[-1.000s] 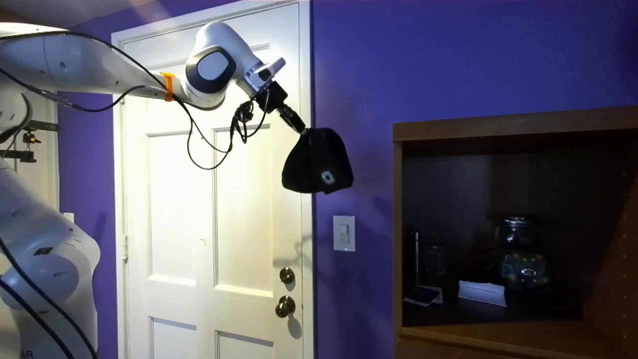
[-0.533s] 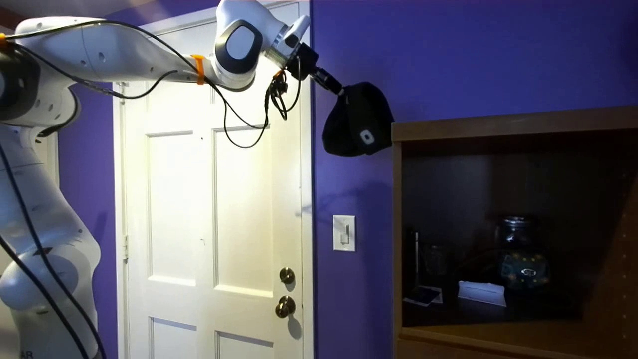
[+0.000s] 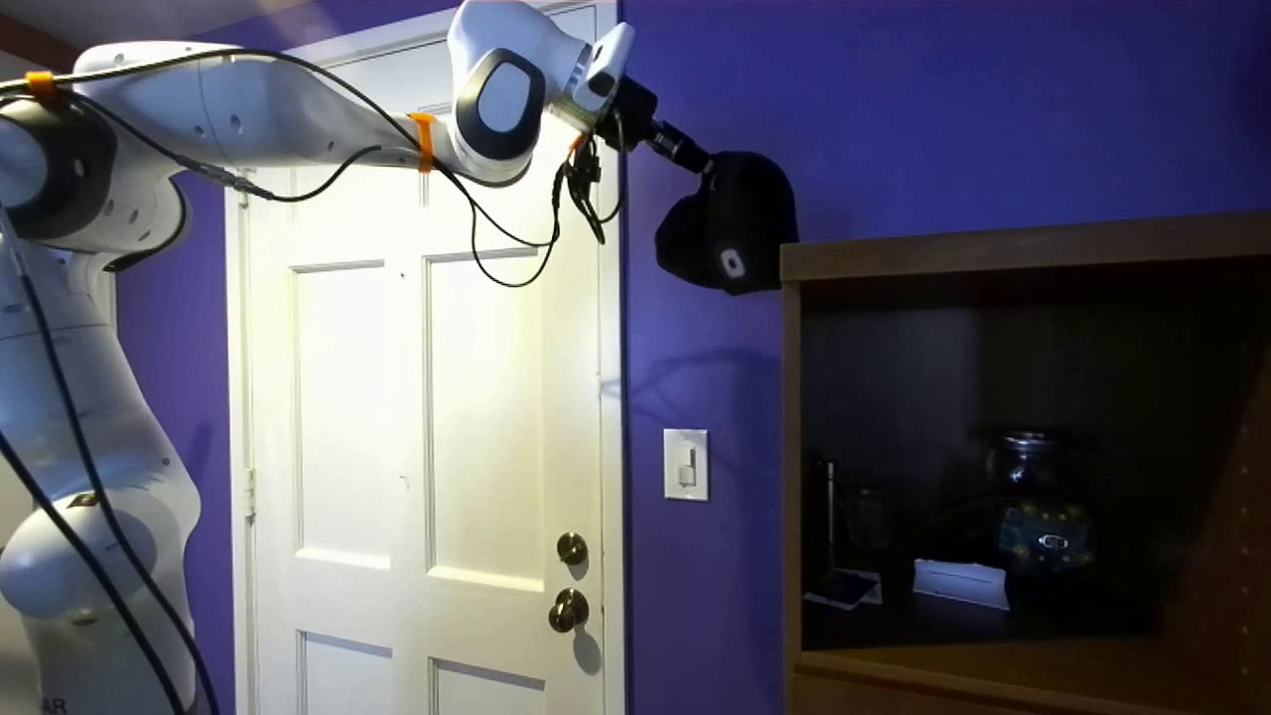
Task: Put the black head sock on top of the shelf
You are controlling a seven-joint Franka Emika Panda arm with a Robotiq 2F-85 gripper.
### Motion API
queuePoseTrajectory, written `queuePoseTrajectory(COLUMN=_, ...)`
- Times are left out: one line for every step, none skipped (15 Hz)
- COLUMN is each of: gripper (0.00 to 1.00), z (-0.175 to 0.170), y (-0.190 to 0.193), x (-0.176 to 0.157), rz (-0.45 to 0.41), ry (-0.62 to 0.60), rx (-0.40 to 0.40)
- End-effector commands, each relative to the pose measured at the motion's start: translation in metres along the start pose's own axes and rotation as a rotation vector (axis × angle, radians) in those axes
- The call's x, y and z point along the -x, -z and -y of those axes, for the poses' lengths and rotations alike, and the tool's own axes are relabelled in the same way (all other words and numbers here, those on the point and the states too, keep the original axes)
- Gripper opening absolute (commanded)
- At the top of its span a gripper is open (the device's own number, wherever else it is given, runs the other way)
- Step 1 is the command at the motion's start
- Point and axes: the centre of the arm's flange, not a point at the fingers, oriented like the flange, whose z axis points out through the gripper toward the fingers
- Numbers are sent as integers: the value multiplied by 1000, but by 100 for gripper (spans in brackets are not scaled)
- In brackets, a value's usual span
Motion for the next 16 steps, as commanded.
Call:
queuePoseTrajectory(gripper=2, z=-9, y=-27, x=-35, rz=-123, ry=-129, rx=-91)
queuePoseTrajectory(gripper=2, z=-15, y=-34, x=-40, rz=-156, ry=-158, rx=-113)
queuePoseTrajectory(gripper=2, z=-20, y=-40, x=-46, rz=-201, ry=-183, rx=-130)
queuePoseTrajectory(gripper=2, z=-24, y=-42, x=-54, rz=-255, ry=-203, rx=-140)
queuePoseTrajectory(gripper=2, z=-27, y=-44, x=-60, rz=-292, ry=-229, rx=-158)
queuePoseTrajectory(gripper=2, z=-29, y=-43, x=-66, rz=-332, ry=-258, rx=-175)
queuePoseTrajectory(gripper=2, z=-30, y=-44, x=-70, rz=-362, ry=-277, rx=-188)
queuePoseTrajectory(gripper=2, z=-32, y=-45, x=-73, rz=-386, ry=-287, rx=-194)
queuePoseTrajectory(gripper=2, z=-34, y=-48, x=-75, rz=-403, ry=-284, rx=-193)
queuePoseTrajectory(gripper=2, z=-36, y=-52, x=-76, rz=-403, ry=-276, rx=-187)
queuePoseTrajectory(gripper=2, z=-39, y=-56, x=-75, rz=-401, ry=-265, rx=-181)
queuePoseTrajectory(gripper=2, z=-43, y=-63, x=-75, rz=-397, ry=-252, rx=-173)
queuePoseTrajectory(gripper=2, z=-47, y=-70, x=-74, rz=-391, ry=-244, rx=-166)
queuePoseTrajectory(gripper=2, z=-52, y=-78, x=-74, rz=-389, ry=-237, rx=-157)
queuePoseTrajectory(gripper=2, z=-56, y=-83, x=-74, rz=-384, ry=-235, rx=-149)
queuePoseTrajectory(gripper=2, z=-59, y=-88, x=-73, rz=-384, ry=-228, rx=-144)
